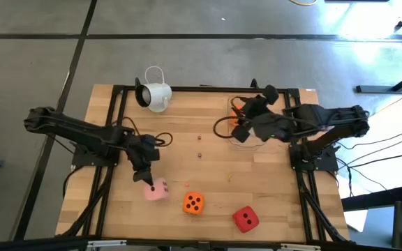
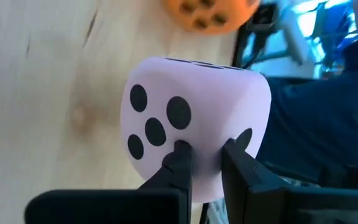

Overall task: Pick & Place Dice
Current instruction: Put the large pink die into the transparent bin

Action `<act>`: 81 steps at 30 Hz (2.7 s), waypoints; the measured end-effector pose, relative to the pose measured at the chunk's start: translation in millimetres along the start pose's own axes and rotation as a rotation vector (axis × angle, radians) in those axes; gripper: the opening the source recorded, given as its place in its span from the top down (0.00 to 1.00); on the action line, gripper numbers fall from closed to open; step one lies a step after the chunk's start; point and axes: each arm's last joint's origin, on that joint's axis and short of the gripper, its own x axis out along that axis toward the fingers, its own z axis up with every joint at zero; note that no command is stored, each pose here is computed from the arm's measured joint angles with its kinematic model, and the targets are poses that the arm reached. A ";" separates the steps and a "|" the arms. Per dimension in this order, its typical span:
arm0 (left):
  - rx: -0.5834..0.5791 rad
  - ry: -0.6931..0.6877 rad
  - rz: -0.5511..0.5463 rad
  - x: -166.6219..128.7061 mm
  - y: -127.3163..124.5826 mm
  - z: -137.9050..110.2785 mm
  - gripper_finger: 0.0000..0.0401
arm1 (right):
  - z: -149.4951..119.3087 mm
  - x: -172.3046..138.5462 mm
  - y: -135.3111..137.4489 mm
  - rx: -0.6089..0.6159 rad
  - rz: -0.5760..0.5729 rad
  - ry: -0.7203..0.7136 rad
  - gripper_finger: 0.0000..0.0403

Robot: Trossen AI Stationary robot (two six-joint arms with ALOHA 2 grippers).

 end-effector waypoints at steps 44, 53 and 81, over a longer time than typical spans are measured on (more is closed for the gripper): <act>0.750 -1.152 0.482 10.6 24.5 173.9 0.94 | 19.2 -14.1 7.0 0.066 -0.001 -0.169 0.53; 0.744 -1.112 0.485 36.3 44.1 223.2 0.94 | 18.5 -11.7 11.0 0.059 0.012 -0.162 0.53; 0.713 -1.065 0.593 66.7 72.4 245.3 0.86 | 16.3 -4.5 22.7 0.058 0.061 -0.137 0.53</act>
